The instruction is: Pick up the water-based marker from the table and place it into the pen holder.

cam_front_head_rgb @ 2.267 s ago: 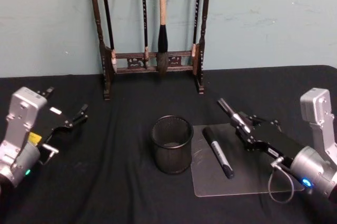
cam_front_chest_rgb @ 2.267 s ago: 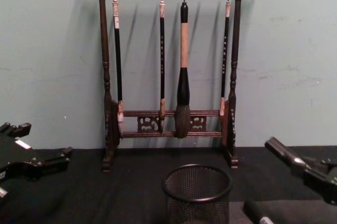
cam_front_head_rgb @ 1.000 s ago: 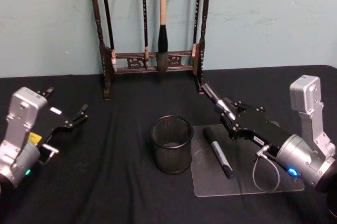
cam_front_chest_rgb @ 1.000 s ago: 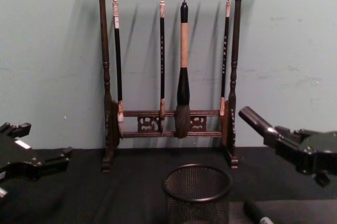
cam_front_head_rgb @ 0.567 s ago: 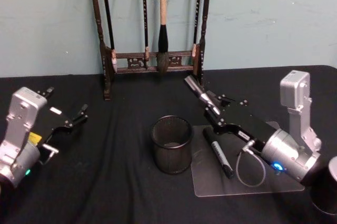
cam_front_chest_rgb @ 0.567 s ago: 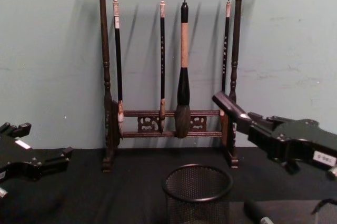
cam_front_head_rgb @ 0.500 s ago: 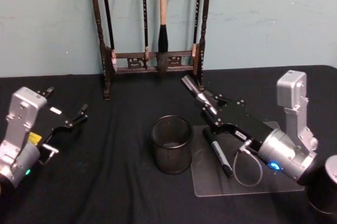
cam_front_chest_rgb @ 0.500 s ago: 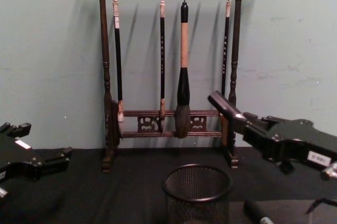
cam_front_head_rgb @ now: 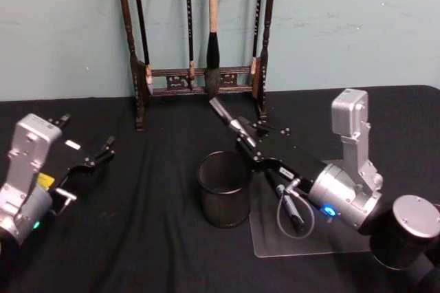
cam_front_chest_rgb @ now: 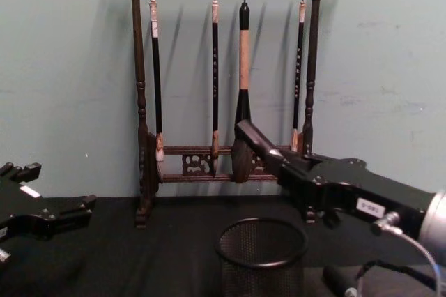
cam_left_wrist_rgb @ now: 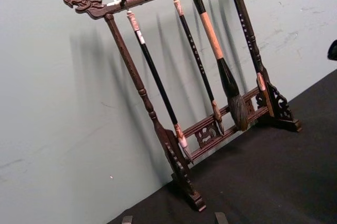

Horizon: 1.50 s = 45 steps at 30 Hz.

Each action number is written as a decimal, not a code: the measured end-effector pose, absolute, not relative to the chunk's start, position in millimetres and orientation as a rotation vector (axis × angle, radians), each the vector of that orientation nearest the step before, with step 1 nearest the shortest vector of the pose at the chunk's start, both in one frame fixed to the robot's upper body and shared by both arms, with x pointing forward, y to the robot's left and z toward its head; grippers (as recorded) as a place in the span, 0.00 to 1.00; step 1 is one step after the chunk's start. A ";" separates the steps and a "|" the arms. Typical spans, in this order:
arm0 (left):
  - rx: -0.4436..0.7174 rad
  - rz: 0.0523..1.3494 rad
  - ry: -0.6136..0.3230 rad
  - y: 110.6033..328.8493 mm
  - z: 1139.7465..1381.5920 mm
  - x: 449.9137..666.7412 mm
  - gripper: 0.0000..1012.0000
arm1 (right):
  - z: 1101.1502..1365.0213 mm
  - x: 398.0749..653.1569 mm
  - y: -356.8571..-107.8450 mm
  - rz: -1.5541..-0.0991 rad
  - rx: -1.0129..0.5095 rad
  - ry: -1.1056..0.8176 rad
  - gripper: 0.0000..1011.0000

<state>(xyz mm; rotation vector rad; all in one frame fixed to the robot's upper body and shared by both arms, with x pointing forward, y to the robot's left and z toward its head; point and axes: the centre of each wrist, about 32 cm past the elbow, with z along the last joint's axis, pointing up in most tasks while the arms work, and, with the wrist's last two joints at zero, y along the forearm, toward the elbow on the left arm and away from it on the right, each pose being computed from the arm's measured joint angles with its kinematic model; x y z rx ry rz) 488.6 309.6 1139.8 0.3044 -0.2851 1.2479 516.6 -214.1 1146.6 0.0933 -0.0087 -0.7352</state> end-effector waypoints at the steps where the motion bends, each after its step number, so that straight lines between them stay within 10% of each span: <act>1: 0.304 1.248 -0.285 309.7 1139.8 488.6 1.00 | 1146.3 518.2 -211.8 -0.729 0.094 -0.009 0.20; 45: 0.304 1.248 -0.285 309.7 1139.8 488.6 1.00 | 1139.3 555.9 -174.1 -0.635 0.063 -0.014 0.19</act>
